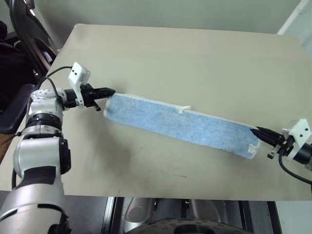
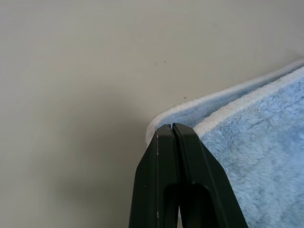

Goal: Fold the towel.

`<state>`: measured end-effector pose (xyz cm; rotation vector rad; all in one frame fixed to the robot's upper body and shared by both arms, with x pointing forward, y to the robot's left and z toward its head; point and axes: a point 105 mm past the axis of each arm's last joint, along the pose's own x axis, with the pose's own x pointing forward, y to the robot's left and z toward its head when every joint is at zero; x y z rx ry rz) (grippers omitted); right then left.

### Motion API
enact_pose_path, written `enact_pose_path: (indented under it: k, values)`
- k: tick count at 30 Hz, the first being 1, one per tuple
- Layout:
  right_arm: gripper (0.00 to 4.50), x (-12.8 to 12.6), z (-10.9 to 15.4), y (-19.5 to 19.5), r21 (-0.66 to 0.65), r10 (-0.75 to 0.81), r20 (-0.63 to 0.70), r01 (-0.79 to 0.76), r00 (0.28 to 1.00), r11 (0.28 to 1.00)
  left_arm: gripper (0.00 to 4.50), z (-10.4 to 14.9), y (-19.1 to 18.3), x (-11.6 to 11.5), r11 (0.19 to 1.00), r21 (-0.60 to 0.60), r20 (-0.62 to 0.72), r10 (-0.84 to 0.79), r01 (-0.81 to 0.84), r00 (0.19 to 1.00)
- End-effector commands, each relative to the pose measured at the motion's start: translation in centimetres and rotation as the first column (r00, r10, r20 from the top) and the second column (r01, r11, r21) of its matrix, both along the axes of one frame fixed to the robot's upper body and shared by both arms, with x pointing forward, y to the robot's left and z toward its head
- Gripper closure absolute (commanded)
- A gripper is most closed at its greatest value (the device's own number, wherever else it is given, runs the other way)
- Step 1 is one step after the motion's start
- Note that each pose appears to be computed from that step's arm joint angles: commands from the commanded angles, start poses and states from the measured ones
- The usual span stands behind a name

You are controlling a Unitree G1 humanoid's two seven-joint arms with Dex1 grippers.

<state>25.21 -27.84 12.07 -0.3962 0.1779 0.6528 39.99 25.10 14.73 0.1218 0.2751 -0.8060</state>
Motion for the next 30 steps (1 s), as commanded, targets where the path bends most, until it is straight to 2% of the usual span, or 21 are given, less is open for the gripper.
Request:
enact_pose_path:
  k: [1,9,13,16,17,18,20,23,29,30]
  values:
    - [4.5,0.4,0.1,-0.6,-0.034,-0.016,0.022,0.017,1.0,0.999,4.45,1.0,0.3,0.8,0.998,0.004,0.069,0.06,-0.06,0.996]
    - [4.5,2.7,0.2,-0.8,-0.023,-0.059,0.095,0.061,0.994,0.998,4.45,0.7,0.0,1.4,0.994,0.02,0.107,0.101,-0.104,0.989]
    - [4.5,2.9,0.2,-0.4,0.001,-0.055,0.075,0.055,0.996,0.998,4.45,0.4,-0.3,1.4,0.996,0.014,0.095,0.089,-0.091,0.992]
    - [4.5,3.0,-0.6,-0.3,0.06,-0.074,-0.052,0.077,0.996,0.995,4.45,0.1,-0.4,1.1,0.997,0.037,0.089,0.066,-0.07,0.994]
    - [4.5,2.5,-0.8,0.3,0.106,-0.023,-0.108,0.035,0.994,0.994,4.45,-0.2,-0.4,1.0,0.998,0.031,0.072,0.059,-0.062,0.996]
    - [4.5,2.1,-0.8,0.8,0.139,0.018,-0.139,0.002,0.99,0.99,4.07,-0.3,-0.4,0.9,0.998,0.025,0.06,0.056,-0.057,0.997]
    - [4.5,1.7,-0.6,1.3,0.175,0.059,-0.161,-0.03,0.985,0.984,3.61,-0.5,-0.5,0.7,0.999,0.024,0.044,0.042,-0.043,0.998]
    - [3.82,1.7,-0.6,1.2,0.195,0.051,-0.187,-0.014,0.981,0.981,2.55,-0.5,-0.4,0.7,0.999,0.025,0.042,0.044,-0.045,0.998]
    - [1.85,2.5,1.0,1.1,0.242,0.011,-0.154,0.027,0.988,0.97,0.54,0.5,-0.3,0.7,0.999,-0.013,0.063,0.038,-0.037,0.997]
    - [1.51,2.6,2.0,1.0,0.279,-0.004,-0.128,0.04,0.992,0.959,0.2,1.1,0.0,0.8,0.998,-0.024,0.089,0.052,-0.05,0.995]
